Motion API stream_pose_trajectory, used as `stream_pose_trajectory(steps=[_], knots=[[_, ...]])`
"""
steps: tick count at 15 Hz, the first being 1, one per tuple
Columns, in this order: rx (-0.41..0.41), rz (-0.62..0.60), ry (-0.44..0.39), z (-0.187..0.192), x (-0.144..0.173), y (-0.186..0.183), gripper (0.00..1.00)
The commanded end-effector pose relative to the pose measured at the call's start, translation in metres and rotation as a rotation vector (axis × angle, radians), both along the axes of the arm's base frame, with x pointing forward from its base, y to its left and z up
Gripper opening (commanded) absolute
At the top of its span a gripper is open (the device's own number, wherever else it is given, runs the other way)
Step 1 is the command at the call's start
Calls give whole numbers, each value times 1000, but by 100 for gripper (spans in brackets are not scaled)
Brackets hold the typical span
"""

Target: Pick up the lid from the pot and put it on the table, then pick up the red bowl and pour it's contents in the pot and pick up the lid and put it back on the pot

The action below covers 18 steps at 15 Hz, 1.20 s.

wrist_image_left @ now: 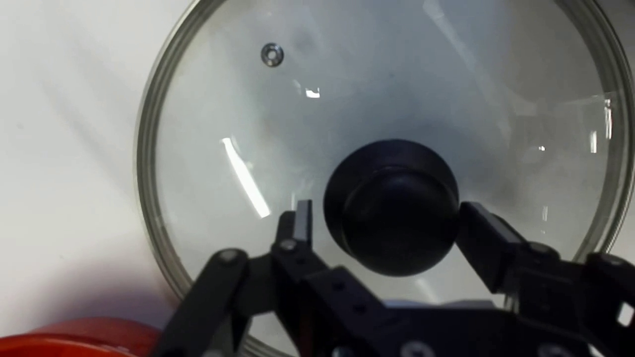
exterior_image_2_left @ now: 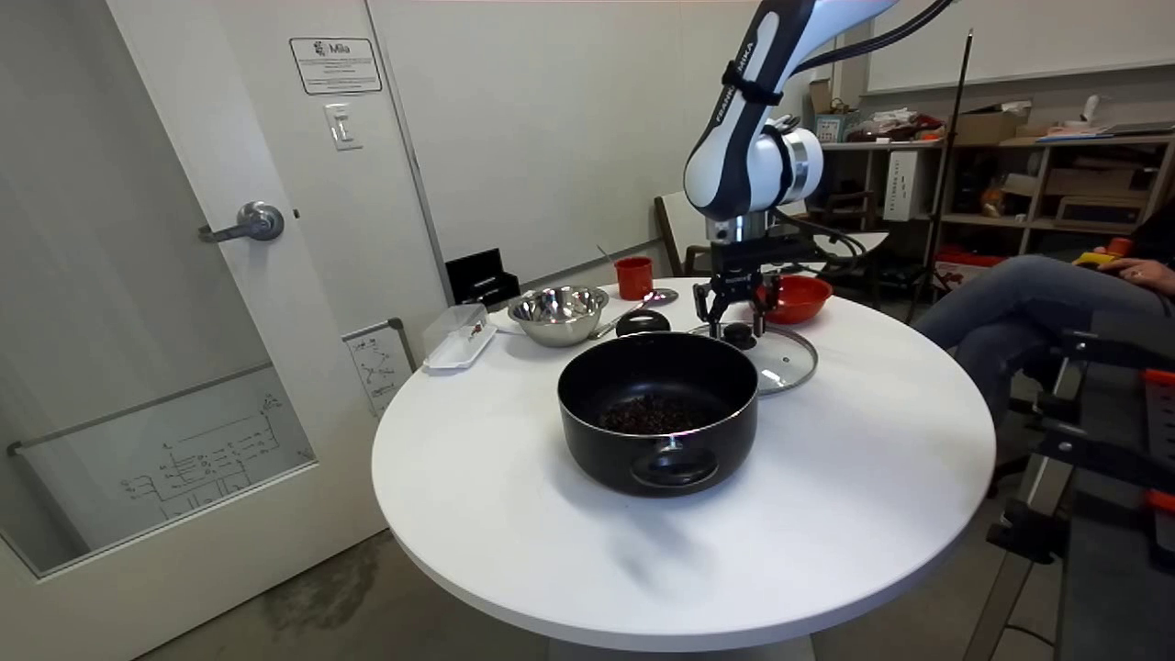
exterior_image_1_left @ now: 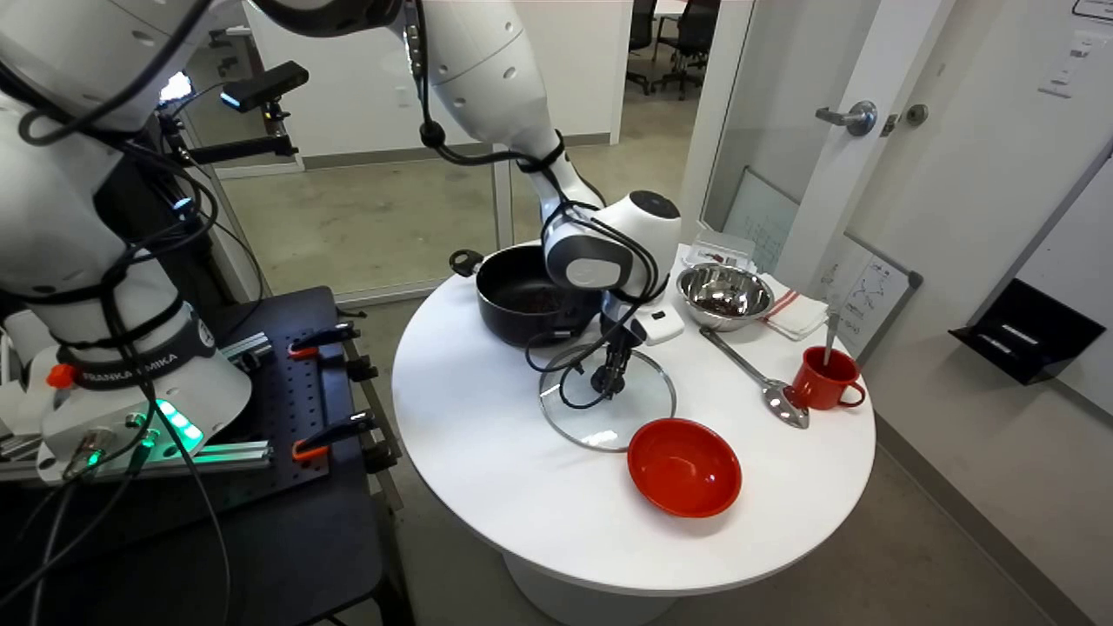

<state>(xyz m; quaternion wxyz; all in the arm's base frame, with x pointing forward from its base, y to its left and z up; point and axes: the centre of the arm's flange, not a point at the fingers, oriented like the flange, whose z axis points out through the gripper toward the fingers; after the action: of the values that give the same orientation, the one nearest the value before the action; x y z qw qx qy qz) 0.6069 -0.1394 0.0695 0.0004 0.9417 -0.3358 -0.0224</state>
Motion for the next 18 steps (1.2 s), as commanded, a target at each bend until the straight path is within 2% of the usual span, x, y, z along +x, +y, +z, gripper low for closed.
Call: stream_pose_trajectory(steps=[1,2,5,18], knots=[[-9,-17,30,-2,11,2,44],[-10,-20,33,1,13,1,36],[-10,-29,45,1,15,0,25],[-2,-73,69,9,15,-2,25]])
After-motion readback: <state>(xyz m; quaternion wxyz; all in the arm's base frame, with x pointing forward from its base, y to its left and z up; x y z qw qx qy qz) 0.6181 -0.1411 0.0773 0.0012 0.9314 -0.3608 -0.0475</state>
